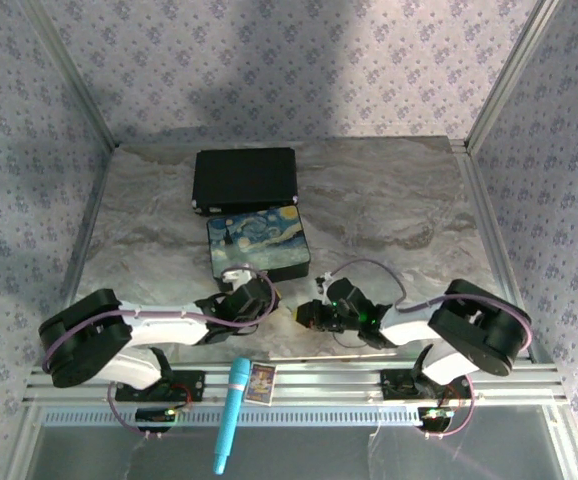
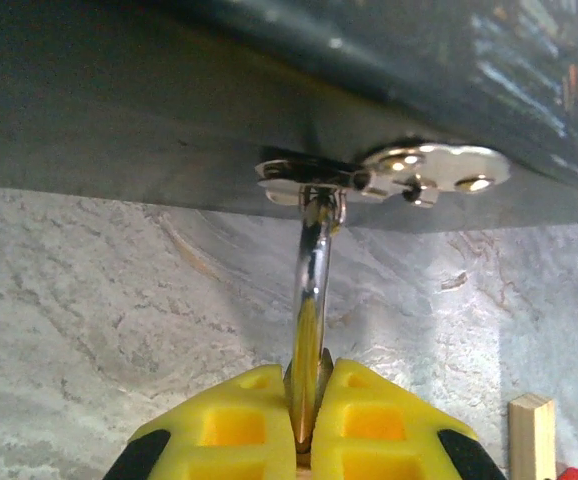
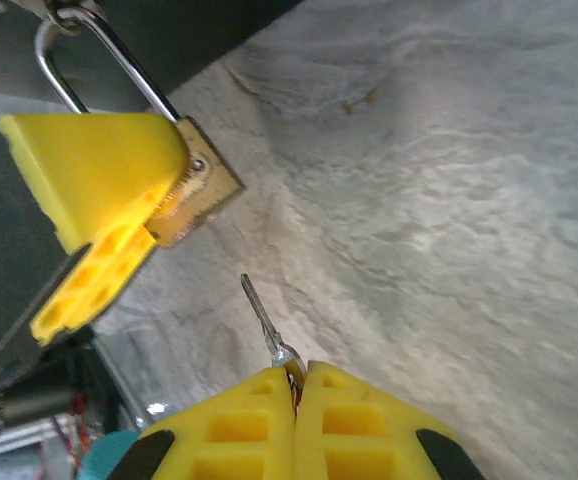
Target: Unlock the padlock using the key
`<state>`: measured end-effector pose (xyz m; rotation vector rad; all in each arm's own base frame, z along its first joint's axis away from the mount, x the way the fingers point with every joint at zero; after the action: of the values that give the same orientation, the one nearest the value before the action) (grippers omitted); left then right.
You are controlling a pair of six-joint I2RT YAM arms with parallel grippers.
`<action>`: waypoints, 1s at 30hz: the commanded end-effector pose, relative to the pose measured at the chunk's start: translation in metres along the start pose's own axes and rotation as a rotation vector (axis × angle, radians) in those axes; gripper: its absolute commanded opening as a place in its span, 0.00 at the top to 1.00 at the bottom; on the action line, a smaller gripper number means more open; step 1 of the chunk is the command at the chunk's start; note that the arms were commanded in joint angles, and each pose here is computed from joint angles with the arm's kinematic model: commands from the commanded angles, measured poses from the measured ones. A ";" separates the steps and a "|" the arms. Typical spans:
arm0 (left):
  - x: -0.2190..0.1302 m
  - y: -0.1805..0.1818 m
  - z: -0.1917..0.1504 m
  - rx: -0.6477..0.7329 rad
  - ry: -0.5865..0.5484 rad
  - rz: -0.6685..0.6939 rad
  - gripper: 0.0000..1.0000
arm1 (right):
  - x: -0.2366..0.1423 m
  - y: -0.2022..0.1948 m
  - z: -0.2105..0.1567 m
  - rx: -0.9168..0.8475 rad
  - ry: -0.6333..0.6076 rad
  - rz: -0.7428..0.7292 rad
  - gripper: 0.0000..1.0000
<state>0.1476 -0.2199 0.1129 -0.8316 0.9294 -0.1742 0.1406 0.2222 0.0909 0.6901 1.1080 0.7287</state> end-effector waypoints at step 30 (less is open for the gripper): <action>-0.021 0.005 0.022 -0.171 -0.079 -0.131 1.00 | 0.028 0.008 0.015 0.153 0.055 0.264 1.00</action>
<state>0.1472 -0.1922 0.1177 -0.9677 0.8674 -0.1364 0.1587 0.2402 0.0816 0.9449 1.1528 0.8552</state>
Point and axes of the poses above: each hand's point on the last joint's axis, 136 mm out from that joint toward the fingers, its own x axis out along the fingers, its own y axis along the line the jaws close on, z = x × y, the point moved 10 cm from there along -x, back along the fingers, and after that the axes turned 2 degrees about -x, right-handed, at the moved point
